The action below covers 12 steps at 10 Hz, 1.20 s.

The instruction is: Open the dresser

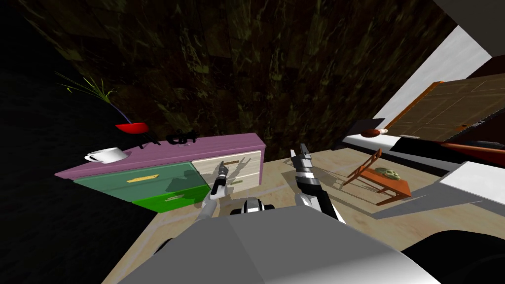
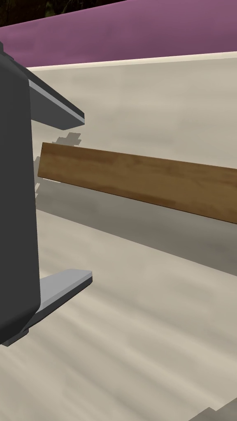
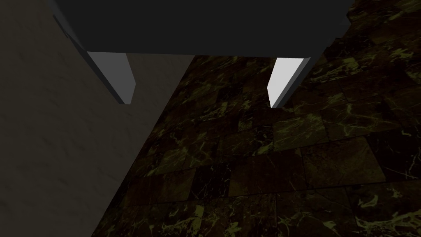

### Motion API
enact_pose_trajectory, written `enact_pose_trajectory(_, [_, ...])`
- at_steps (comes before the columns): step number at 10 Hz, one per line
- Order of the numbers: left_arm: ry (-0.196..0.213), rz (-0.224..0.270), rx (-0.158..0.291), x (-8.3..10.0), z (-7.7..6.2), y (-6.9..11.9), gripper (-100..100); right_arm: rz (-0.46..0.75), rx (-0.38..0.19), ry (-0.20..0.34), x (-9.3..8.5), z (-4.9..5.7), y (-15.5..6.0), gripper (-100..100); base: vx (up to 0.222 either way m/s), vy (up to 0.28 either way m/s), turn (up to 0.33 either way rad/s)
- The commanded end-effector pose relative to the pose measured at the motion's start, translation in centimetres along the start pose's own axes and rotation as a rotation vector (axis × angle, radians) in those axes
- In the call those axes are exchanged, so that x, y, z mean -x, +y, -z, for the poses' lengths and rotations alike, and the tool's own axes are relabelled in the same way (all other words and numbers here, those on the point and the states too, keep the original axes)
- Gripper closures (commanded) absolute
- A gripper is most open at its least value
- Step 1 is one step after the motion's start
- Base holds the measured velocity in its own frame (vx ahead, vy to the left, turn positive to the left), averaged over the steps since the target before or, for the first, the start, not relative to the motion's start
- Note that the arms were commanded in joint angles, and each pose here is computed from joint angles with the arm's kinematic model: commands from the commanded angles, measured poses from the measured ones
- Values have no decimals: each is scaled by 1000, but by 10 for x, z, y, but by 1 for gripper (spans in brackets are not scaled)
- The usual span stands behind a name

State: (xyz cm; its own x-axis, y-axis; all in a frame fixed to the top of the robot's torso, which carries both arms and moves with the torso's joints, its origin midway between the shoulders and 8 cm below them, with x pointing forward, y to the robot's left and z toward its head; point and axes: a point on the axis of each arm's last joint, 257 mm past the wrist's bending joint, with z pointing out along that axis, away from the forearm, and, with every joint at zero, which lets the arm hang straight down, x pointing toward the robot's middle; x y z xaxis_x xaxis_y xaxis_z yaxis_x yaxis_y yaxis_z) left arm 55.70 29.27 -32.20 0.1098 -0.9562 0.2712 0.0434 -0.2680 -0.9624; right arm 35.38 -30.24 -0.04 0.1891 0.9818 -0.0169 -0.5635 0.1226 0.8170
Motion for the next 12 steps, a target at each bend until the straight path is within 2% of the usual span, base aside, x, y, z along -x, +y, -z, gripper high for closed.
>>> enact_pose_trajectory(1, [29, -9, 0, -13, -19, -6, -100, 0, 0, 0, 0, 0, 0, 0, -27, -18, 125])
enact_pose_trajectory(2, [26, -11, 9, -11, -17, -1, -100, 0, 0, 0, 0, 0, 0, 0, -14, -8, -28])
enact_pose_trajectory(3, [47, -21, -1, -18, -28, -9, -100, 0, 0, 0, 0, 0, 0, 0, -25, -9, 196])
enact_pose_trajectory(4, [52, -21, 3, -22, -33, -10, -100, 0, 0, 0, 0, 0, 0, 0, -28, -16, 133])
enact_pose_trajectory(6, [49, -22, 8, -21, -31, -7, -100, 0, 0, 0, 0, 0, 0, 0, -6, -4, -5])
enact_pose_trajectory(7, [28, -10, 7, -13, -19, -3, 100, 0, 0, 0, 0, 0, 0, 0, 23, 8, -226])
enact_pose_trajectory(9, [26, -11, 9, -11, -17, -1, 100, 0, 0, 0, 0, 0, 0, 0, 24, 20, -52])
enact_pose_trajectory(10, [7, 0, 12, -6, -10, 3, 100, 0, 0, 0, 0, 0, 0, 0, 26, 23, -169])
enact_pose_trajectory(12, [0, 0, 3, 0, -1, 1, 100, 0, 0, 0, 0, 0, 0, 0, 20, 16, -67])
